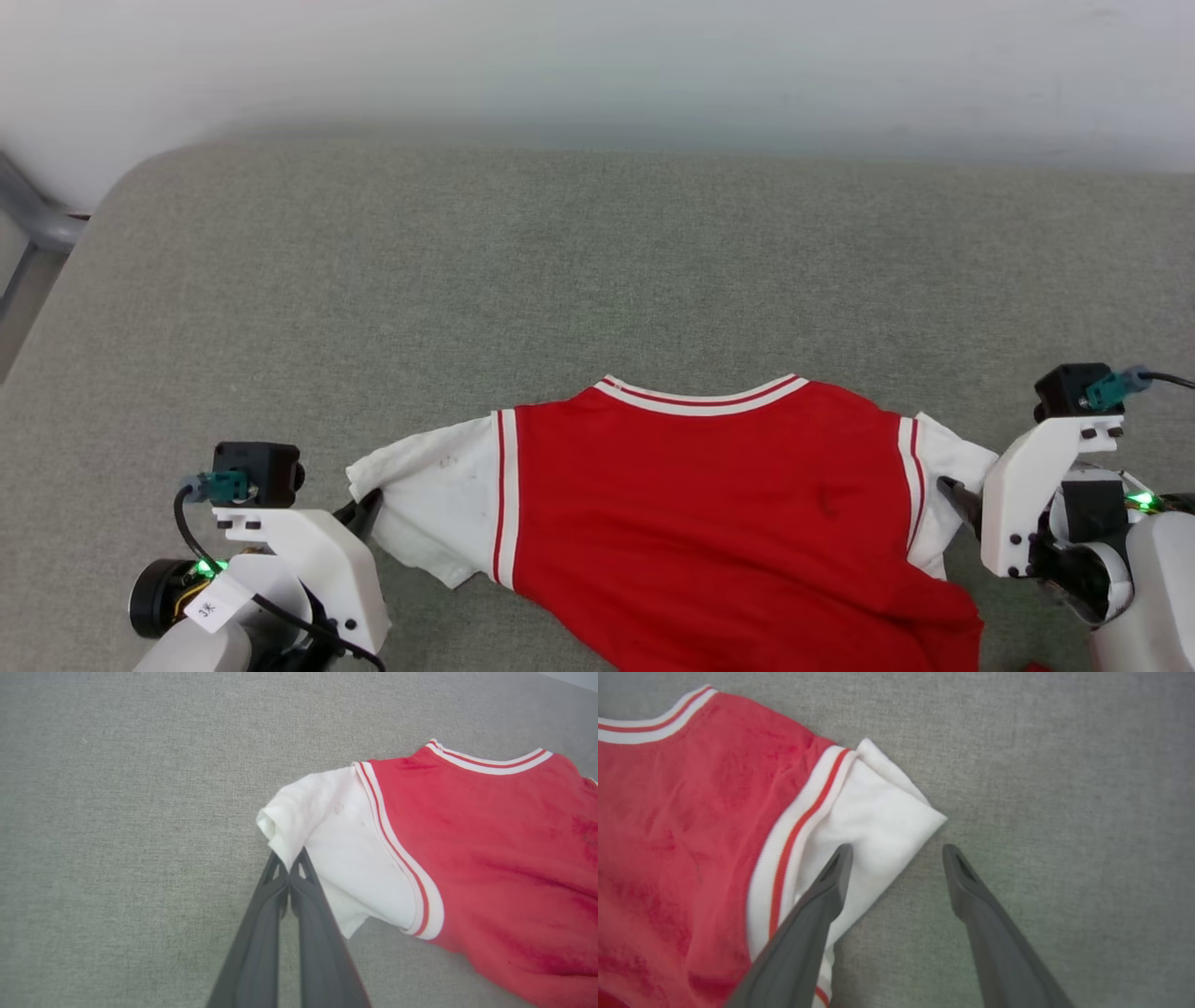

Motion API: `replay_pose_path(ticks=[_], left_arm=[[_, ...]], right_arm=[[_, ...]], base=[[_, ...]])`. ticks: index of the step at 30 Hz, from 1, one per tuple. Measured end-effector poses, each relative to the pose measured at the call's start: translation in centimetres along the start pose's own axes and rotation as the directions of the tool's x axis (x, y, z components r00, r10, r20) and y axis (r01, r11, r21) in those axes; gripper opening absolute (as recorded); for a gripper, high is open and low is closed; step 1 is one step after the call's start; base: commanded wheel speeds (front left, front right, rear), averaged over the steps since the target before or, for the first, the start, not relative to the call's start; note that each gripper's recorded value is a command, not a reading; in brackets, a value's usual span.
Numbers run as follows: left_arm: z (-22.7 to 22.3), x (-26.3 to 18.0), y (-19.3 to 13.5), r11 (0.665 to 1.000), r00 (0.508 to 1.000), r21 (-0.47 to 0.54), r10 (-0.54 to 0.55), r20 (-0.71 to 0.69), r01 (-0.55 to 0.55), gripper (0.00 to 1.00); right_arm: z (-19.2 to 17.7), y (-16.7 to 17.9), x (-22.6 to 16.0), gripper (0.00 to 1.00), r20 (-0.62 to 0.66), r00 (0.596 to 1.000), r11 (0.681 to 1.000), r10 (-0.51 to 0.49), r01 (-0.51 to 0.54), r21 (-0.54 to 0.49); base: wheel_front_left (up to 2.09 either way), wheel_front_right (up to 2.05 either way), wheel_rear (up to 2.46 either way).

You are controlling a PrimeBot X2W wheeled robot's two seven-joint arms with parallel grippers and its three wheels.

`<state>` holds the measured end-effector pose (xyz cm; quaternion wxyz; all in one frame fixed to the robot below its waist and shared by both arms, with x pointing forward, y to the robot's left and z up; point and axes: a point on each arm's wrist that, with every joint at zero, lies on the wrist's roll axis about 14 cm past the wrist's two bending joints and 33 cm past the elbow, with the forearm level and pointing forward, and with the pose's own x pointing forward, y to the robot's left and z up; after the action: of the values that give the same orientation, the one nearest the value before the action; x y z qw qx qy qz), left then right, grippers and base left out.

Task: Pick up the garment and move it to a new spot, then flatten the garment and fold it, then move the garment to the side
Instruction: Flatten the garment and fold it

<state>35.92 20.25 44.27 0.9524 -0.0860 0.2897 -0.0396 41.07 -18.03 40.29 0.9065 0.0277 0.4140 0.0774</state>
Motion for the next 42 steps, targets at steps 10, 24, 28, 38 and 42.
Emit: replay_pose_path(ticks=[10,24,28,38,42], left_arm=[[0.1,1.1,0.3,1.0,1.0,-0.012,0.001,0.002,-0.001,0.0],[5.0,1.1,0.9,1.0,0.985,-0.005,0.012,0.175,-0.011,0.0],[10.3,0.9,0.3,1.0,0.95,0.028,-0.008,0.311,0.0,0.0],[24.9,3.0,-2.8,0.994,0.786,0.09,-0.099,0.61,0.056,0.0],[29.7,4.0,-3.2,0.993,0.719,0.105,-0.11,0.686,0.051,0.0]], right_arm=[[-3.7,1.1,3.4,0.25,-0.275,0.96,0.999,0.046,-0.047,0.0],[5.2,0.8,0.6,0.0,0.078,0.997,0.996,0.031,-0.024,-0.083],[9.2,0.1,-1.8,0.0,0.229,0.973,0.993,0.009,0.018,-0.114],[23.0,-1.7,-6.3,0.0,0.592,0.804,0.973,-0.056,0.177,-0.148],[27.6,-2.1,-7.0,0.0,0.672,0.738,0.968,-0.068,0.211,-0.133]], base=[[0.0,0.0,0.0],[0.0,0.0,0.0],[0.0,0.0,0.0],[0.0,0.0,0.0],[0.0,0.0,0.0]])
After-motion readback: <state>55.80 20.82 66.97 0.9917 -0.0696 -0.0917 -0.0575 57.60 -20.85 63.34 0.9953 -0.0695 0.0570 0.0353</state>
